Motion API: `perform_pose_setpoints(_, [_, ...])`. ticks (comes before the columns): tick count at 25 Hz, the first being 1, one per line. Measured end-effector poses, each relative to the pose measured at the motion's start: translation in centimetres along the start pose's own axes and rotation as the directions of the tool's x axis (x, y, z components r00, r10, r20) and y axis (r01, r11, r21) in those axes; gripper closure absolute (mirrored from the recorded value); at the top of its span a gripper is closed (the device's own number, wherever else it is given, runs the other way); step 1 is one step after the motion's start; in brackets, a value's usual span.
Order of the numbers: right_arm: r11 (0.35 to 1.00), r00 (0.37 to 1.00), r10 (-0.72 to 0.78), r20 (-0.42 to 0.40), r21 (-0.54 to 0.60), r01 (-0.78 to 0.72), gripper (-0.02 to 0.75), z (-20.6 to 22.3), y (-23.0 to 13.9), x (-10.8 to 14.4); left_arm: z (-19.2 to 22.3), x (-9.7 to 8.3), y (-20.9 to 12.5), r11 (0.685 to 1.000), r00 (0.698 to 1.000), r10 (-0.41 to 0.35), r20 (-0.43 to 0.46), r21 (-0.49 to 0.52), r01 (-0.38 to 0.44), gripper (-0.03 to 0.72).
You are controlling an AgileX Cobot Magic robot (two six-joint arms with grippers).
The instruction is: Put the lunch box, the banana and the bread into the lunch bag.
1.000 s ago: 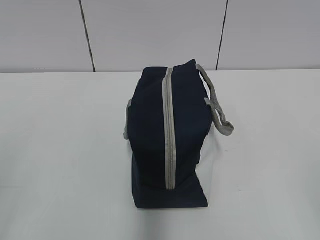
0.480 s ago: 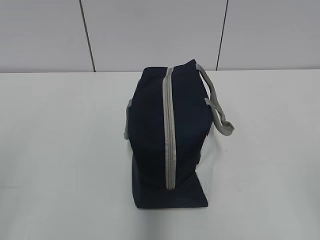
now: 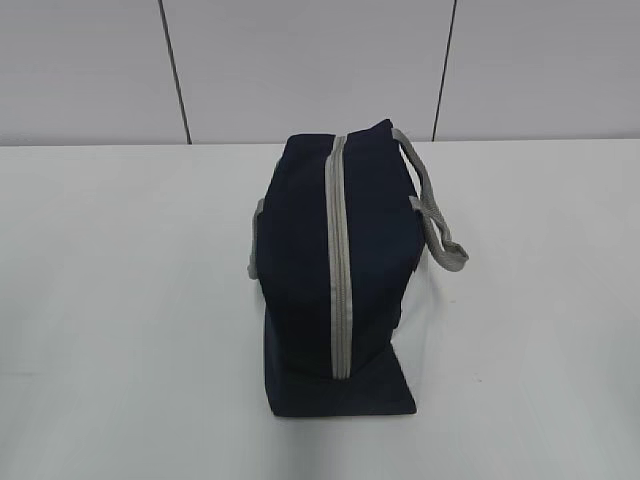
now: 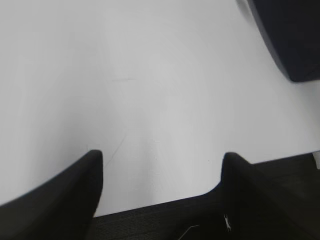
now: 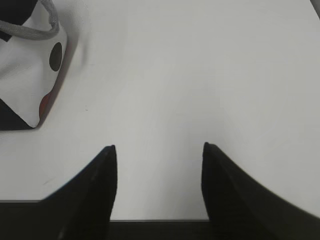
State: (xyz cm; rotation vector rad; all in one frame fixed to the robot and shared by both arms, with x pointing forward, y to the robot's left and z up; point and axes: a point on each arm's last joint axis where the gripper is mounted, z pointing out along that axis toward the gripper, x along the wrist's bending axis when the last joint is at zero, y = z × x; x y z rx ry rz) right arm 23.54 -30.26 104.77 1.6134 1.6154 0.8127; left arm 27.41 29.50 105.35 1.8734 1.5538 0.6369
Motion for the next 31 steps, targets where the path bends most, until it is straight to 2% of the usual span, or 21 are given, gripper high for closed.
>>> perform_pose_setpoints(7, [0.999, 1.000, 0.002, 0.001, -0.045, -0.002, 0.334, -0.5, -0.4, 0.0, -0.5, 0.3, -0.3, 0.997, 0.995, -0.069, -0.068, -0.040, 0.066, 0.192])
perform_pose_setpoints(12, [0.998, 1.000, 0.003, 0.001, -0.057, -0.002, 0.334, -0.7, -0.5, 0.0, -1.7, 0.3, -1.2, 0.986, 0.989, -0.108, -0.099, -0.137, 0.094, 0.192])
perform_pose_setpoints(20, [0.998, 1.000, 0.003, 0.002, -0.059, -0.003, 0.334, -0.7, -0.5, 0.0, -3.6, 0.0, -3.0, 0.948, 0.978, -0.156, -0.136, -0.297, 0.110, 0.192])
perform_pose_setpoints(31, [0.998, 1.000, 0.003, 0.002, -0.059, -0.003, 0.334, -0.7, -0.5, 0.0, -3.7, 0.0, -3.2, 0.946, 0.978, -0.158, -0.138, -0.305, 0.110, 0.193])
